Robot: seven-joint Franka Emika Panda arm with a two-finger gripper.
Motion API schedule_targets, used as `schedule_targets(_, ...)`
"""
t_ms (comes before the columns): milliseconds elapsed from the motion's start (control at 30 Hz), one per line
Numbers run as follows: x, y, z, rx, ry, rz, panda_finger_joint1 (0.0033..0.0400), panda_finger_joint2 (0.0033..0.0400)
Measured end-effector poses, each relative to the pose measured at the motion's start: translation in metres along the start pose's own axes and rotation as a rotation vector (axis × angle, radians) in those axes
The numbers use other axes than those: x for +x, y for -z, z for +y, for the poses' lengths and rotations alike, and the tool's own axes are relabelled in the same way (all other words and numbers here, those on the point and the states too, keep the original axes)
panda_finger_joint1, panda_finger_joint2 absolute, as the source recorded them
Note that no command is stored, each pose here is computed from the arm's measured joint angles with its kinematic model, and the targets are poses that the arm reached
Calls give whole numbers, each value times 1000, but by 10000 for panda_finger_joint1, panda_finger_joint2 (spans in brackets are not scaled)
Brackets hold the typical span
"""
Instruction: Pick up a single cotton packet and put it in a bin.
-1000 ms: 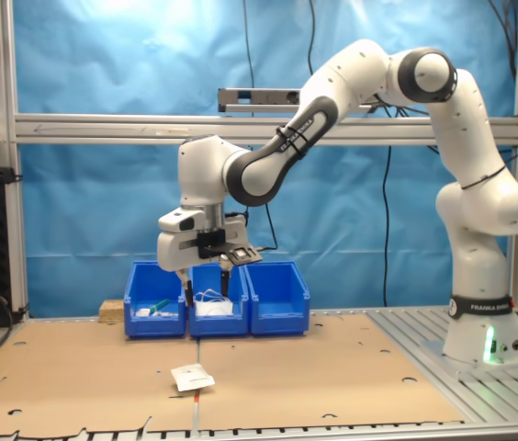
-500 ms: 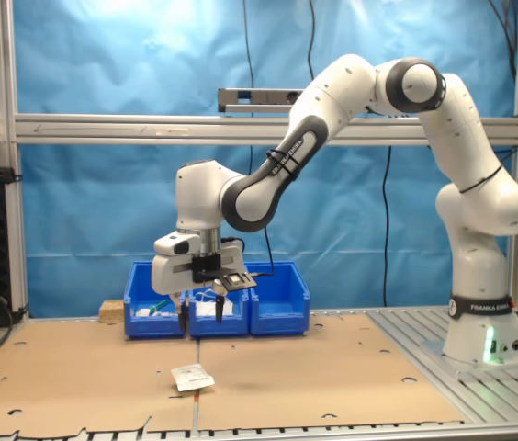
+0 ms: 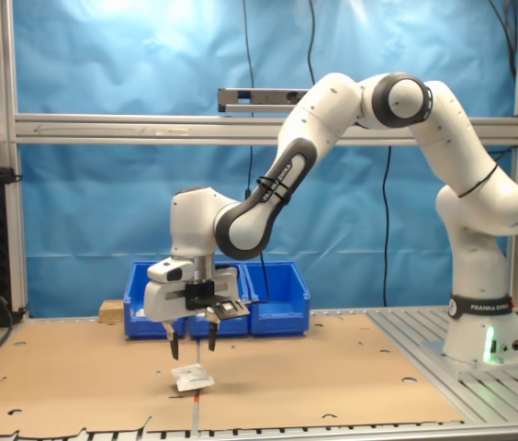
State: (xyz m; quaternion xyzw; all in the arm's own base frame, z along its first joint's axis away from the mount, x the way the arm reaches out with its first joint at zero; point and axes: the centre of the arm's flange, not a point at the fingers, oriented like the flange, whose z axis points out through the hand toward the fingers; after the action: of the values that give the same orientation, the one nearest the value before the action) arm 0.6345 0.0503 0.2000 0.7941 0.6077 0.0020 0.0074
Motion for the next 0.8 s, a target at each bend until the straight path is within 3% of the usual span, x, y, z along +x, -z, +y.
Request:
schedule_targets(467,20,-26,8,-7,5,28,400,400)
schedule_targets(800,20,-51,4,20,-4,27,400,400)
